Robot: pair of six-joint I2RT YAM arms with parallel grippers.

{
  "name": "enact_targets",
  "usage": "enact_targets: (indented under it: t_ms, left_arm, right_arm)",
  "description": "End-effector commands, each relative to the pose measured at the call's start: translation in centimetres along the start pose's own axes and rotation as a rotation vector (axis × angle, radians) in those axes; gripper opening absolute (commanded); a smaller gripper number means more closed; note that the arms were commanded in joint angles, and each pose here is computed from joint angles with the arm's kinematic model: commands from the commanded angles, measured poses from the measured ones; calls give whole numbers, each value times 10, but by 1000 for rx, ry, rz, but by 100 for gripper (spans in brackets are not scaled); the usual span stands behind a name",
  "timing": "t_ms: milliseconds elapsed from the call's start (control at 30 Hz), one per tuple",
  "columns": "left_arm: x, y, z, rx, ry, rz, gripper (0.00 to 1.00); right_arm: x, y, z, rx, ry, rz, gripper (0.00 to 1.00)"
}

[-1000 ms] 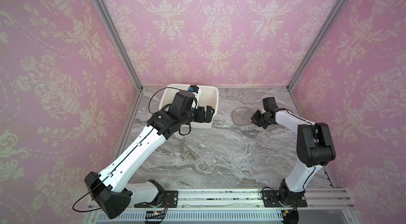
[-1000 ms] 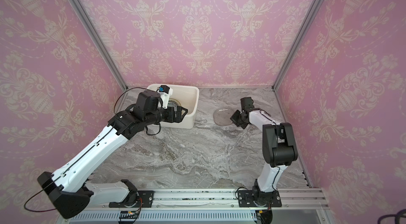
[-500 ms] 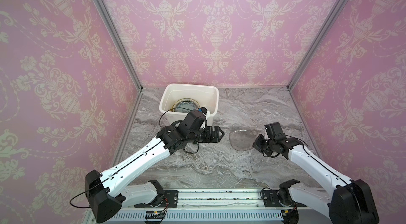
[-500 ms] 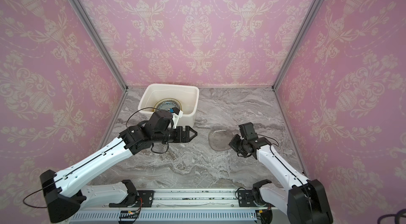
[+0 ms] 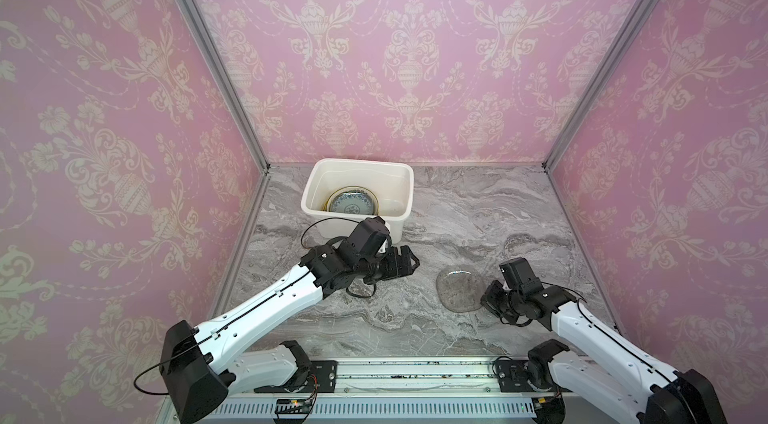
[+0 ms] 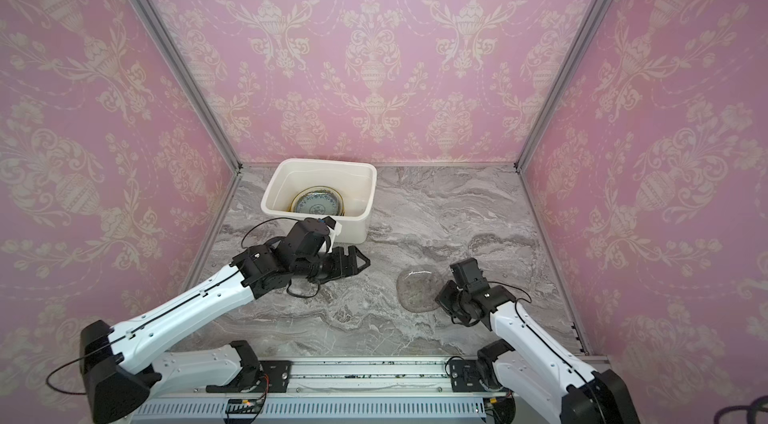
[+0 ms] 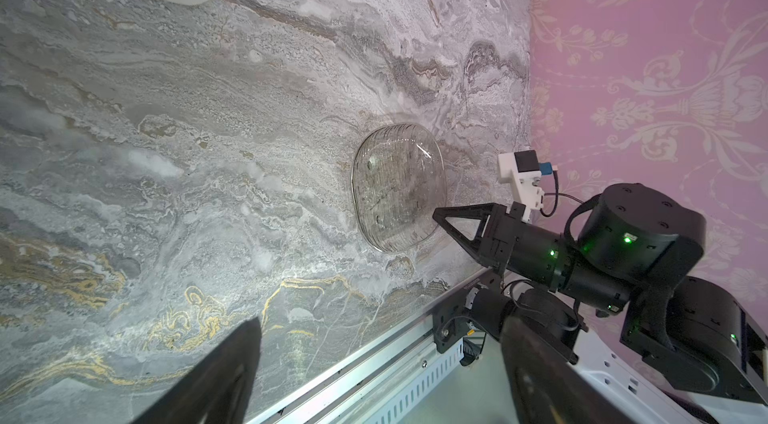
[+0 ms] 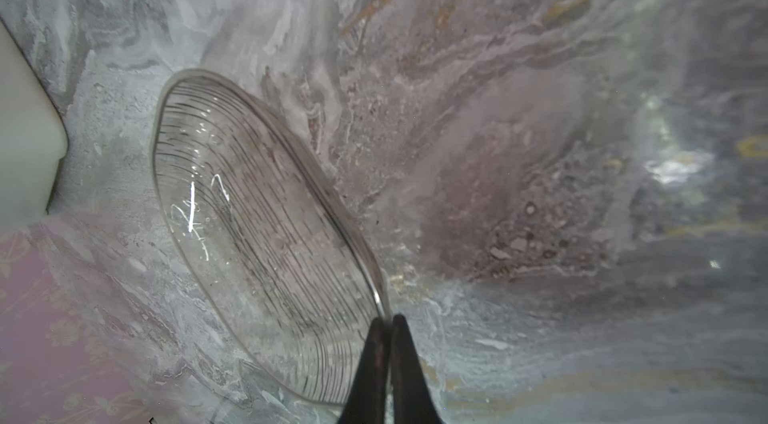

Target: Place the plates into the plastic bin on the countertop

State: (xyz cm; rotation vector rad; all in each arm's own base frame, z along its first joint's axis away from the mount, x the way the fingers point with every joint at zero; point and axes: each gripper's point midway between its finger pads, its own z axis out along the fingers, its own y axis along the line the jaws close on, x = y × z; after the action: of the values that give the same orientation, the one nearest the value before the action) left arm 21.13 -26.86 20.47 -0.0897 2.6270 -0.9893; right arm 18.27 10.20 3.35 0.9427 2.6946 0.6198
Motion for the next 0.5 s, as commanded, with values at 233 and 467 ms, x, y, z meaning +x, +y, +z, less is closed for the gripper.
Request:
enact_targets:
  t_ms: [233, 467]
  left_arm:
    - [7, 2, 14, 6, 42, -23, 91]
    - [6, 1, 17, -5, 50, -10, 91]
  right_arm:
    - [15, 11, 10, -11, 80, -49, 21]
    - [23, 14, -21, 37, 150, -281, 55]
